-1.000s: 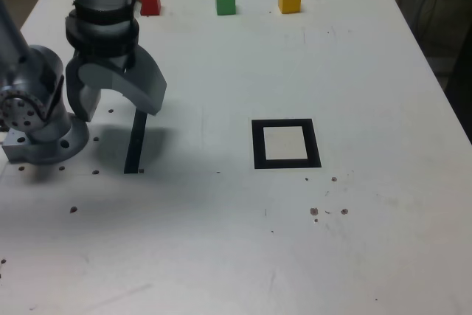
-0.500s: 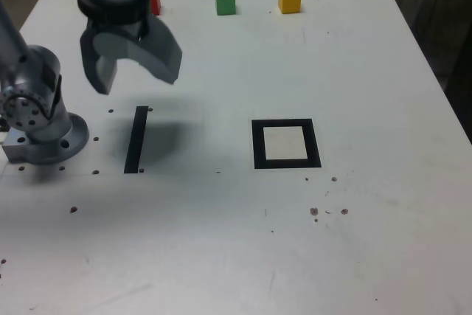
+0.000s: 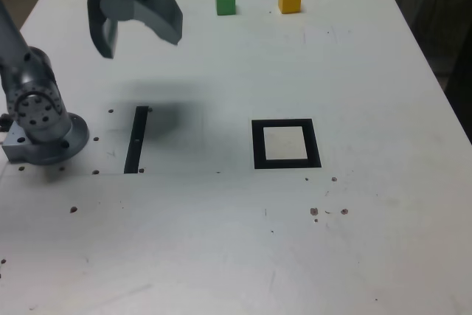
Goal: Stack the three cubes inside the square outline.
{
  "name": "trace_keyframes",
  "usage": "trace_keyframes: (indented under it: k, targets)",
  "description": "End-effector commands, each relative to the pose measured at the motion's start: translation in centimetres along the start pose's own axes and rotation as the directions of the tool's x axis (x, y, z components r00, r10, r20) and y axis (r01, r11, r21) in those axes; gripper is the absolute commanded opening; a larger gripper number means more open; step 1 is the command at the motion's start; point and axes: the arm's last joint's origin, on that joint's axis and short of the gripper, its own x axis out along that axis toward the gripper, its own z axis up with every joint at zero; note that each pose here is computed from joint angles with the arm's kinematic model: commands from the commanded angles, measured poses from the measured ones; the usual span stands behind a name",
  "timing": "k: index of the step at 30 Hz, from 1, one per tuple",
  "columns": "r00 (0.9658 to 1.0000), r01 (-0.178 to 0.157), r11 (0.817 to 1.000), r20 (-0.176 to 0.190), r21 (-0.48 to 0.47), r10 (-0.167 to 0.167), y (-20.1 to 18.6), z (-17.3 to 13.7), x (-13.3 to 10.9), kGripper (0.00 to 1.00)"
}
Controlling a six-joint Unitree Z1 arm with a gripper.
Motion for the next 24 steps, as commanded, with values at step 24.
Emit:
trace_keyframes:
  k: [24]
  targets:
    - [0.9878, -0.042, 0.963, -0.156, -0.266, 0.000, 13.4, -0.1, -1.5, 1.00]
